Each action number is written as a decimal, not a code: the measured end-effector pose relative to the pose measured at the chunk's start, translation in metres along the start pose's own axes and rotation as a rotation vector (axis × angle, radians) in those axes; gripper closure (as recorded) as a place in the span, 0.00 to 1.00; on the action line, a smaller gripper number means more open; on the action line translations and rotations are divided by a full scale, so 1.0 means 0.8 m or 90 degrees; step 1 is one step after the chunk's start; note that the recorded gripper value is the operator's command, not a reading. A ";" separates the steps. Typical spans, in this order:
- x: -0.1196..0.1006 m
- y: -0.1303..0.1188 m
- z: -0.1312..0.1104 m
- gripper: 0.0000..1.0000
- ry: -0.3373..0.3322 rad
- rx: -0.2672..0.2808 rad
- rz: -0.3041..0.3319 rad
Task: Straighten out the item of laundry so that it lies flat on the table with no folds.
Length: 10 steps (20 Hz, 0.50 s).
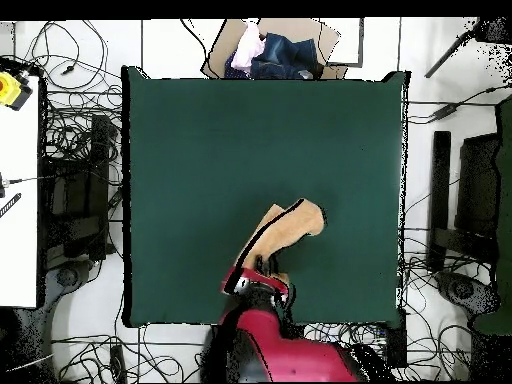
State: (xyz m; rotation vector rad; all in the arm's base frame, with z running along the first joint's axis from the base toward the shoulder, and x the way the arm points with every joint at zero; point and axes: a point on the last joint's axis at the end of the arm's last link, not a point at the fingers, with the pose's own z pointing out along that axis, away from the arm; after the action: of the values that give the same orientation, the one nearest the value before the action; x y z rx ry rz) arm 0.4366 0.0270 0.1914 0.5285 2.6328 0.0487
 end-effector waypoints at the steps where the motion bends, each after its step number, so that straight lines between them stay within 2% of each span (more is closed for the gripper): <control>1: 0.012 0.018 0.007 1.00 0.000 -0.008 -0.002; 3: 0.027 0.041 0.018 1.00 -0.003 -0.017 0.002; 5: 0.050 0.076 0.043 1.00 -0.024 -0.027 0.023; 10: 0.071 0.097 0.086 1.00 -0.077 -0.013 0.064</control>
State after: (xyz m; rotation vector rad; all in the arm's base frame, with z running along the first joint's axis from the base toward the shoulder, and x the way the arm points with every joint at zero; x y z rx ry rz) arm 0.4475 0.1163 0.1144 0.6356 2.4843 0.0731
